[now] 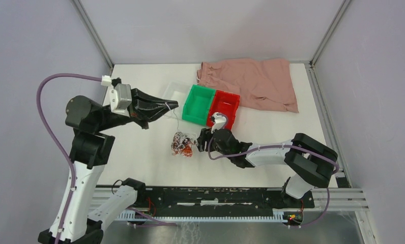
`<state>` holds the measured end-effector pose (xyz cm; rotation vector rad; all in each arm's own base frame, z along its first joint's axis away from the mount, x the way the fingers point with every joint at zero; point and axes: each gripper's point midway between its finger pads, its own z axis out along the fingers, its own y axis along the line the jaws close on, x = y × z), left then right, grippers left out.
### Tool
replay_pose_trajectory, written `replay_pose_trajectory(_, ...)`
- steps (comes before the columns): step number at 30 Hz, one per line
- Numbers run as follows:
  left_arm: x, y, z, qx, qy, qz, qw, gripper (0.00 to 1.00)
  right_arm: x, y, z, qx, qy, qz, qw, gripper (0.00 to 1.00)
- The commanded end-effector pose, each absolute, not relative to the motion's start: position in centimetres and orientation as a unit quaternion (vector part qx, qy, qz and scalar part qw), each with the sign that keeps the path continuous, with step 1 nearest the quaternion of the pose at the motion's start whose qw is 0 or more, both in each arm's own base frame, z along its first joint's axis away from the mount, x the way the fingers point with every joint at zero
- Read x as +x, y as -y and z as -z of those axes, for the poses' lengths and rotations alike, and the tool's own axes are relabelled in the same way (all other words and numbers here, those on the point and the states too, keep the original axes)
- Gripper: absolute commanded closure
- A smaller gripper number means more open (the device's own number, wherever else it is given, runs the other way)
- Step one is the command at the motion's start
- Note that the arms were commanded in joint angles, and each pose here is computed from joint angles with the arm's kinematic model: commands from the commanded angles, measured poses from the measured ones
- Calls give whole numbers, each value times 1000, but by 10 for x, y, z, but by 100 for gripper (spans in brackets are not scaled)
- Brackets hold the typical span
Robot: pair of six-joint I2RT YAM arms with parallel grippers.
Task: Untangle the cables
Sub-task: Untie the cable.
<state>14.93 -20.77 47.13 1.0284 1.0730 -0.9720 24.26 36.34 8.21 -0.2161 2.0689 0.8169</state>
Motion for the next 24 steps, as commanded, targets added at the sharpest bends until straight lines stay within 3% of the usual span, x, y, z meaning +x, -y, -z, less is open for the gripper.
replay_pose_trajectory(1, 144, 194, -544, 447, -380, 343, 733, 97, 247, -345, -74, -57, -841, -292, 452, 35)
replay_pose_trajectory(7, 143, 190, -576, 443, -364, 326, 751, 97, 248, -339, -77, -53, -840, -286, 458, 36)
replay_pose_trajectory(14, 149, 198, -505, 449, -426, 363, 696, 97, 226, -343, -190, -141, -754, -377, 519, 29)
replay_pose_trajectory(24, 150, 202, -453, 443, -469, 398, 652, 97, 145, -368, -297, -349, -594, -522, 503, 26)
